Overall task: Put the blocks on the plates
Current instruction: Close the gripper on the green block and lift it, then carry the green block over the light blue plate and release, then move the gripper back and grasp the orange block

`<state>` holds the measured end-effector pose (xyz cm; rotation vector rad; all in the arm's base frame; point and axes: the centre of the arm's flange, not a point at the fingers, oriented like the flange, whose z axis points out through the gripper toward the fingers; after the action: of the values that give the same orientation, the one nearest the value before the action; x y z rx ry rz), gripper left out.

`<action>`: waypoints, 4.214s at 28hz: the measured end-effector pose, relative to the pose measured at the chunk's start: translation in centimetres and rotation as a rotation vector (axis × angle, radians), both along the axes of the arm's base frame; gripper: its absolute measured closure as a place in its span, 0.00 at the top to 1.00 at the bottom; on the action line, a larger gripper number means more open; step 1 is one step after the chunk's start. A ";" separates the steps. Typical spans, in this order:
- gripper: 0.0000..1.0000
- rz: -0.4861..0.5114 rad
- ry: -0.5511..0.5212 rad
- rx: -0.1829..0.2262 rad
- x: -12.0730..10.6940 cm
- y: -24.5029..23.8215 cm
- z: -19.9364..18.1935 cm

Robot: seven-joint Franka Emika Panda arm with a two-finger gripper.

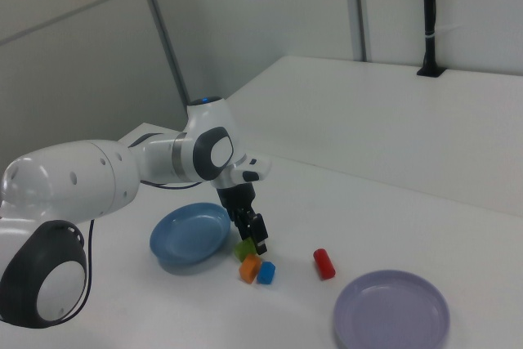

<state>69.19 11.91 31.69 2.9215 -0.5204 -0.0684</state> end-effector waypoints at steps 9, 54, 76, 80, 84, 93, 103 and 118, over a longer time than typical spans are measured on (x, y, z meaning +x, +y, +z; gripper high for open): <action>0.48 0.003 0.004 -0.004 0.0 0.1 -0.4; 0.34 0.216 -0.066 -0.006 -3.5 14.3 3.2; 0.80 0.227 -0.073 -0.031 -3.8 14.5 3.8; 0.94 0.190 -0.069 -0.050 -3.7 12.2 6.7; 1.00 0.207 -0.008 -0.074 -3.5 8.4 7.8; 1.00 0.488 0.182 -0.032 -2.5 -0.4 6.2; 1.00 0.546 0.254 -0.010 -2.6 -1.1 2.7; 0.90 0.544 0.304 -0.010 -2.8 -1.5 -0.4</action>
<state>66.41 10.40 31.30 2.8541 0.3182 -0.4219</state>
